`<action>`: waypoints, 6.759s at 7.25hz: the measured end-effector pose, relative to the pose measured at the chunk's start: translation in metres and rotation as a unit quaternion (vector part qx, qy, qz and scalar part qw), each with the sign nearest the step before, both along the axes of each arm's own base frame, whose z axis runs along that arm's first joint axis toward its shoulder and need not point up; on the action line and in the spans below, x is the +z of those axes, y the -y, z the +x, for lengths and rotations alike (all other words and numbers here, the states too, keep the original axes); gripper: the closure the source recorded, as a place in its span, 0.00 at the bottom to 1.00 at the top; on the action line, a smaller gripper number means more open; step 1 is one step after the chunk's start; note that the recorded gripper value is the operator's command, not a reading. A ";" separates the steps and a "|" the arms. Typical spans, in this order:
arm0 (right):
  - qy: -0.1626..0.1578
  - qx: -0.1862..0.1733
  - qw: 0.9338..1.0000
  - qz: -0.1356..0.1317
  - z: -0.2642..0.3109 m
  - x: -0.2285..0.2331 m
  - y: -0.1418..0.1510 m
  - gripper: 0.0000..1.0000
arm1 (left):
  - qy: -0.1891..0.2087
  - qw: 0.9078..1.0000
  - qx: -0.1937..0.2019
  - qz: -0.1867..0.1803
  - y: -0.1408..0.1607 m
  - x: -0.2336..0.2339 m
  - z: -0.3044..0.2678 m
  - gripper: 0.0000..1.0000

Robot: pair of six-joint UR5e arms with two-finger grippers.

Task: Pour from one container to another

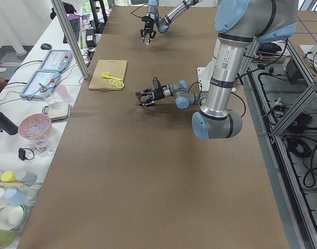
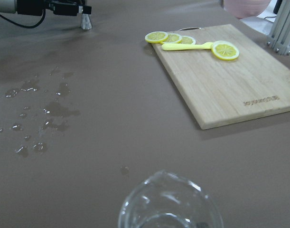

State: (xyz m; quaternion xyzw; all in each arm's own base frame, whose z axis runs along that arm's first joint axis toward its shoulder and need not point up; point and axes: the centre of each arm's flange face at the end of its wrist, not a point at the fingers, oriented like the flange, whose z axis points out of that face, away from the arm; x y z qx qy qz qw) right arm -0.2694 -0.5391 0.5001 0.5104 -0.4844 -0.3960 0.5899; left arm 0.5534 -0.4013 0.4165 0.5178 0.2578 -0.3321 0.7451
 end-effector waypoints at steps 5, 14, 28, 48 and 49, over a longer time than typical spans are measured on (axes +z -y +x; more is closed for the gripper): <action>-0.029 0.003 1.000 -0.002 0.049 -0.072 0.016 1.00 | 0.001 1.000 -0.008 0.003 0.007 -0.004 -0.004 0.44; -0.040 0.010 0.999 -0.029 0.073 -0.074 0.023 1.00 | -0.004 1.000 -0.013 0.007 0.014 -0.016 -0.012 0.88; -0.055 0.022 0.998 -0.032 0.038 -0.100 0.014 1.00 | 0.129 0.981 0.116 0.082 0.019 -0.146 -0.028 1.00; -0.307 -0.026 0.951 0.027 -0.036 -0.301 -0.146 1.00 | 0.024 0.875 0.341 0.343 -0.053 -0.257 0.043 1.00; -0.320 -0.025 0.947 0.029 -0.044 -0.311 -0.147 1.00 | 0.028 0.872 0.343 0.347 -0.057 -0.260 0.045 1.00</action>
